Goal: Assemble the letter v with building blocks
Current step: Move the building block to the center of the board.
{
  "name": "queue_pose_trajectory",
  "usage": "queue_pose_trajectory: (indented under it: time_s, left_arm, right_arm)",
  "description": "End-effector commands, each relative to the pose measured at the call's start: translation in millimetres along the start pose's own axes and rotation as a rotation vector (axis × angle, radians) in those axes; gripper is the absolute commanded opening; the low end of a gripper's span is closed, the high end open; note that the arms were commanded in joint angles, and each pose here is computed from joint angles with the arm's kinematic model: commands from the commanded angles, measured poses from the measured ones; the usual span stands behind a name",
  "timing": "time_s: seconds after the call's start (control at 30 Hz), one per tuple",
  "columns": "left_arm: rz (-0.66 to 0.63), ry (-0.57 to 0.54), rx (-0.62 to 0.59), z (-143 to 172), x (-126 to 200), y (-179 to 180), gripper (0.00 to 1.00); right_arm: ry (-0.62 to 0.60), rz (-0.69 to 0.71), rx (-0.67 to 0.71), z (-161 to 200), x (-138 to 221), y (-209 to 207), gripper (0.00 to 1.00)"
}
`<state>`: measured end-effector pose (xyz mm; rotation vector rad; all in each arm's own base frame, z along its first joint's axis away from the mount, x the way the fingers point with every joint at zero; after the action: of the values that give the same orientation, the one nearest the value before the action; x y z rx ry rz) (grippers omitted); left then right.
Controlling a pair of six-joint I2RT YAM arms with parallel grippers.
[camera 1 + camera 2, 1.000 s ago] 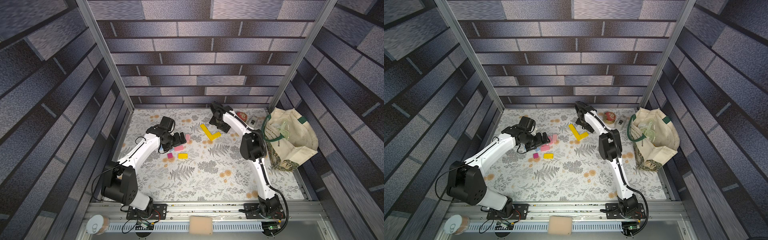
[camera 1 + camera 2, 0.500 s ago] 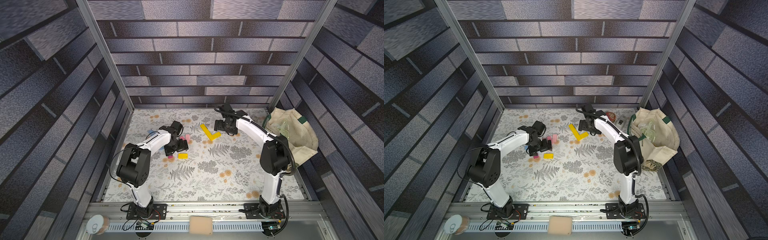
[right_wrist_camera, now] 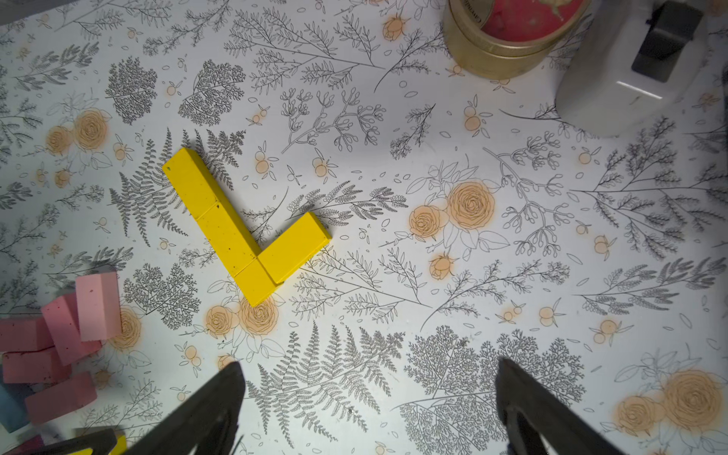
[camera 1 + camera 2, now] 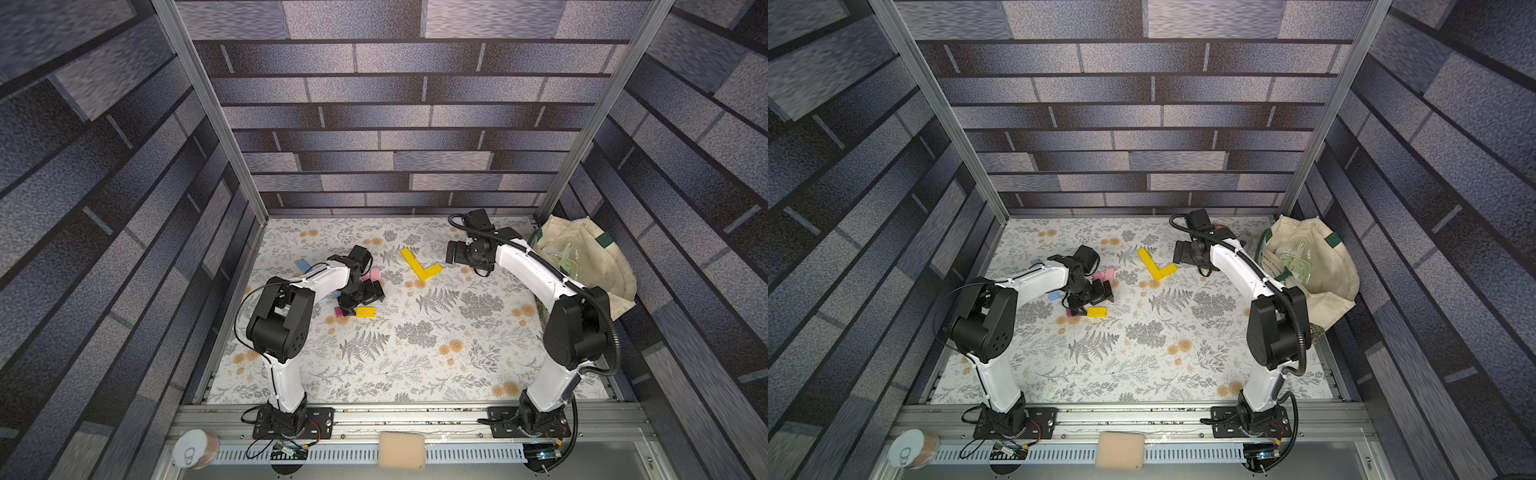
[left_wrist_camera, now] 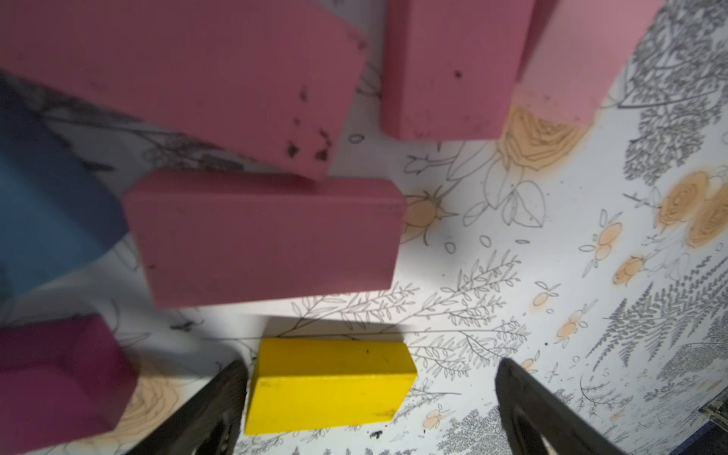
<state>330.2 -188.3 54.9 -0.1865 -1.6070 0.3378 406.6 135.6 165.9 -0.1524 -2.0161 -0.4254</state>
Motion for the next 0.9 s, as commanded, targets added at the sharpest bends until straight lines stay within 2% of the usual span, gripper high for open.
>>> queue_pose_trajectory:
  time_s: [0.0,0.27,0.4,0.57,0.7,0.8,0.87]
  left_arm:
    - [0.044,0.027,-0.012,-2,-20,-23,1.0]
    - [0.121,0.024,-0.11,-23,-37,-85,1.0]
    - [0.155,-0.027,-0.145,-37,-9,-104,1.0]
    - [0.167,-0.132,-0.092,-56,59,-74,1.0]
    - [0.214,-0.247,-0.035,-53,116,-33,1.0]
    - [0.316,-0.279,0.04,-40,130,-9,1.0]
    - [0.388,-0.289,0.088,-28,128,3,1.0]
  right_arm:
    - [0.008,-0.025,-0.011,4,3,-9,1.0]
    - [0.012,-0.007,-0.015,6,10,-37,1.0]
    - [0.019,-0.035,0.034,10,14,-37,1.0]
    - [0.049,-0.148,0.083,15,16,-19,1.0]
    - [0.095,-0.189,0.147,28,6,5,1.0]
    - [0.128,-0.18,0.276,50,-5,31,0.97]
    - [0.157,-0.18,0.375,68,-11,50,0.96]
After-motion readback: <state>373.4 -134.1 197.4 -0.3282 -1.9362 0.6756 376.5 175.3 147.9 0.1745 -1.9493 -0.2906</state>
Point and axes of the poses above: each gripper's point midway between its finger pads, its own x axis back along the fingers, its own y axis along the line the jaws close on, z = x × y, the point moved 2 cm from there along x, back along the fingers, and after that the axes turned 13 degrees about -x, right-handed, at the moved point
